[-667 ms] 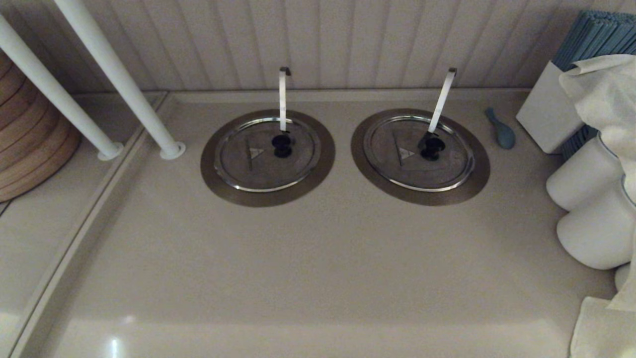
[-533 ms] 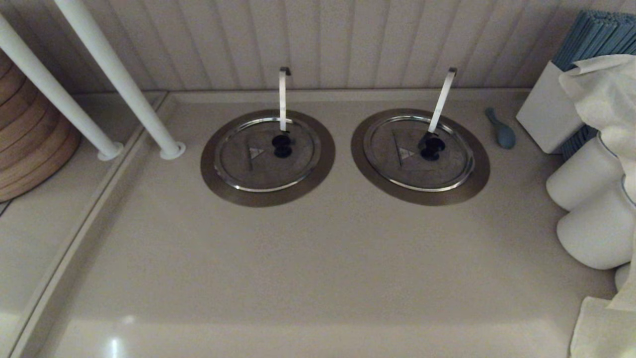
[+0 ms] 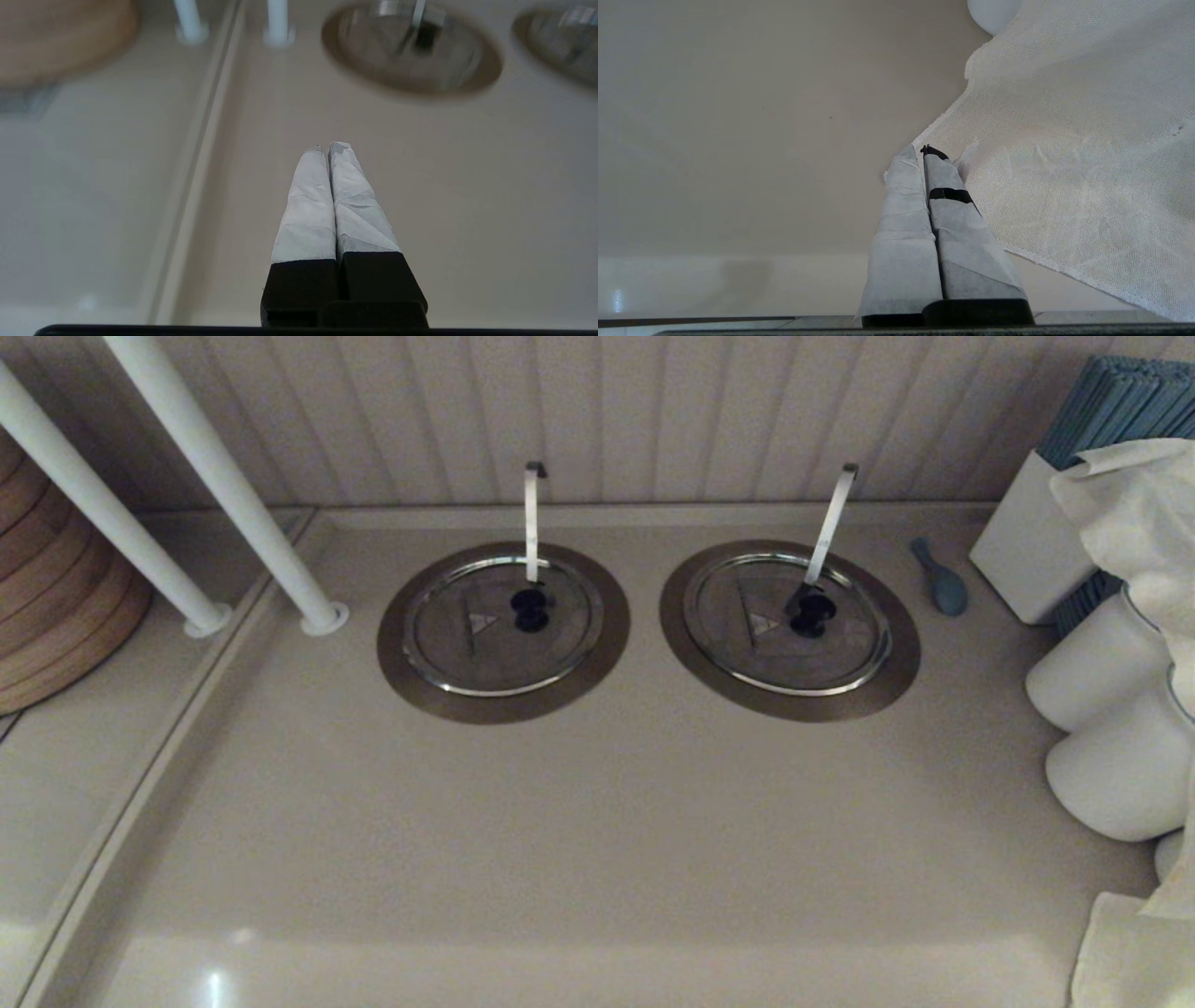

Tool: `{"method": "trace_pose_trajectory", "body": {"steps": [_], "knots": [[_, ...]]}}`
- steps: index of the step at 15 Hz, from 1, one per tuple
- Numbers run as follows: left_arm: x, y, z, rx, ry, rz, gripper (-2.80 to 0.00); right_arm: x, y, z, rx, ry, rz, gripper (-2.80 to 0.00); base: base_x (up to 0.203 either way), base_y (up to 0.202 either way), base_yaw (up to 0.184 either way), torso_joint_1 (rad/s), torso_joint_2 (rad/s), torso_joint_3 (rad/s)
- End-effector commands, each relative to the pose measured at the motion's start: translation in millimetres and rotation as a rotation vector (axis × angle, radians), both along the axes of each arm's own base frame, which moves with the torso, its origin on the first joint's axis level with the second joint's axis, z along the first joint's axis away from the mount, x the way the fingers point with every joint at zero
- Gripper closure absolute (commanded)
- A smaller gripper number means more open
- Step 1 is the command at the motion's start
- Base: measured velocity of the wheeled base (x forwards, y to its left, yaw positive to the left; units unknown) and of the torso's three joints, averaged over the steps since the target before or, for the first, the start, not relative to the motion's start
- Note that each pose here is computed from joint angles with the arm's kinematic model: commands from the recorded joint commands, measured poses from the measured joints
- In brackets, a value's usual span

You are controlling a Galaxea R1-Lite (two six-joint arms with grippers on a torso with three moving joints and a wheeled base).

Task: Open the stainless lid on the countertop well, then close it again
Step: Open the lid

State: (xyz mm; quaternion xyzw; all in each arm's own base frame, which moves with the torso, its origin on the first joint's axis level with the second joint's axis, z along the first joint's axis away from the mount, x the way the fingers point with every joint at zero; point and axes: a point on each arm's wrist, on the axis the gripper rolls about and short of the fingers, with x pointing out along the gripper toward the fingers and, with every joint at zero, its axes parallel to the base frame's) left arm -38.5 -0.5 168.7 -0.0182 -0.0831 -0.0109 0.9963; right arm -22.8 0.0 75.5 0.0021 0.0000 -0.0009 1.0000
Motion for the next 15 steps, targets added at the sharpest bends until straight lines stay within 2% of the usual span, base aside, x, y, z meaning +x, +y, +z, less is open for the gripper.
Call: {"method": "trace_pose_trajectory", "body": {"steps": [1,3,6,8,10,12,15], "knots": [[28.1,-0.1,35.6,-0.003,0.100,-0.008,0.00,0.1,0.0,0.0,0.000,0.001,0.000,0.00,0.000,0.000,0.000,0.000,0.00,0.000],[65.4,-0.9,72.1,-0.023,0.150,-0.046,0.00,0.0,0.0,0.0,0.000,0.000,0.000,0.00,0.000,0.000,0.000,0.000,0.00,0.000],[154.3,-6.5,121.2,-0.078,0.227,-0.111,0.00,0.0,0.0,0.0,0.000,0.000,0.000,0.00,0.000,0.000,0.000,0.000,0.00,0.000],[221.9,-25.4,135.5,-0.102,0.282,-0.111,0.00,0.1,0.0,0.0,0.000,0.002,0.001,0.00,0.000,0.000,0.000,0.000,0.00,0.000],[278.3,-71.6,143.0,-0.104,0.298,-0.112,0.00,0.1,0.0,0.0,0.000,0.001,0.000,0.00,0.000,0.000,0.000,0.000,0.00,0.000],[311.2,-123.1,151.6,-0.127,0.270,-0.119,0.00,0.0,0.0,0.0,0.000,0.000,0.000,0.00,0.000,0.000,0.000,0.000,0.00,0.000],[343.0,-179.8,129.1,-0.150,0.298,-0.026,0.00,0.1,0.0,0.0,0.000,0.002,0.002,0.00,0.000,0.000,0.000,0.000,0.00,0.000]]}}
